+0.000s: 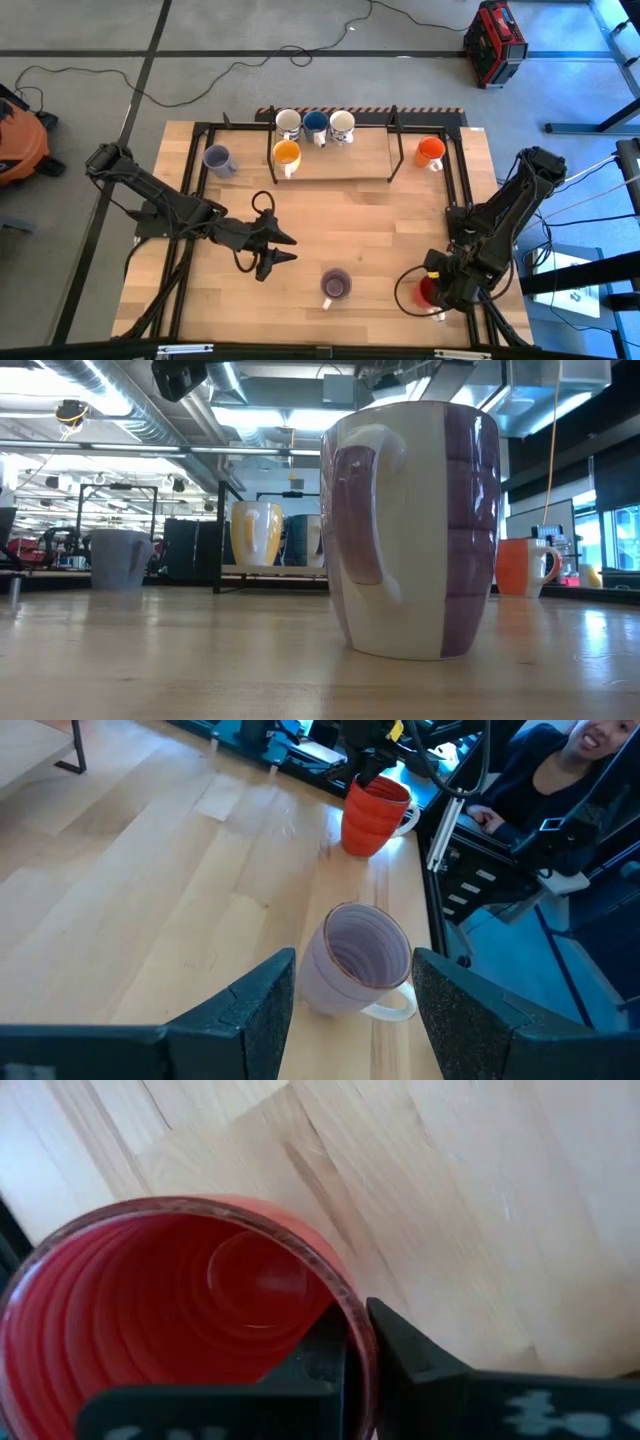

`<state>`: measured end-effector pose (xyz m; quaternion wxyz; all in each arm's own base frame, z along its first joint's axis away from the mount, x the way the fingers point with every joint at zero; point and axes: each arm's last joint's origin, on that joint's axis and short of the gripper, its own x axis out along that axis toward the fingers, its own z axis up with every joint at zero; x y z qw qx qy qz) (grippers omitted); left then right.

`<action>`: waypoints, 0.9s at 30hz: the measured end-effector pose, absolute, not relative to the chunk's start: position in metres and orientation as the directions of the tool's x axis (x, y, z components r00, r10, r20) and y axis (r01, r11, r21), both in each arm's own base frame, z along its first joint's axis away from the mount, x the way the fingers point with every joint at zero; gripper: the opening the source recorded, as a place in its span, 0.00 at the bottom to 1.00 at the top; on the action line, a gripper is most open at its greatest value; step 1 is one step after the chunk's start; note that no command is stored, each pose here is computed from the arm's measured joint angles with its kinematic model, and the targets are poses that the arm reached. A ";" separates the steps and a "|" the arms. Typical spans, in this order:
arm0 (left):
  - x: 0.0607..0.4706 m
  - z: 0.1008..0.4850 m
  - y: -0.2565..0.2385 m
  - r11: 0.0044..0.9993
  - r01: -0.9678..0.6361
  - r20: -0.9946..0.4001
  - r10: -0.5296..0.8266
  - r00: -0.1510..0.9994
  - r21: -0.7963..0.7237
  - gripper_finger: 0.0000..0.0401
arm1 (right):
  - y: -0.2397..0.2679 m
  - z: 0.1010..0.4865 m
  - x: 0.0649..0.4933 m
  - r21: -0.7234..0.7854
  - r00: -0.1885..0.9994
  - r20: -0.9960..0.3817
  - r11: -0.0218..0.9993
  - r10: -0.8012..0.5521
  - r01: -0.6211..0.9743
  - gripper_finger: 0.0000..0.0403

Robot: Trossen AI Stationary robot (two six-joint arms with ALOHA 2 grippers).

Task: Place coffee mugs
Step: Put the red mug on the shelf

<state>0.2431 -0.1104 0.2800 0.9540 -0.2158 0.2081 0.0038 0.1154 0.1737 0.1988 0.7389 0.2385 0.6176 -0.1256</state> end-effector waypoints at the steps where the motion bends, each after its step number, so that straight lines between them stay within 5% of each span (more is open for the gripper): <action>1: 0.243 0.280 -0.110 0.907 -0.099 -0.399 -0.081 0.914 -0.410 0.49 | 0.174 0.199 0.116 0.202 0.212 -0.971 0.854 0.111 0.479 0.02; 10: 0.232 0.301 -0.094 0.892 -0.083 -0.328 -0.076 0.942 -0.445 0.49 | 0.174 0.221 0.124 0.200 0.282 -0.958 0.840 0.058 0.505 0.02; 27: 0.144 0.379 -0.026 0.947 -0.052 0.073 0.079 0.994 -0.316 0.49 | 0.093 0.322 0.219 0.226 0.572 -0.807 0.819 -0.145 0.527 0.01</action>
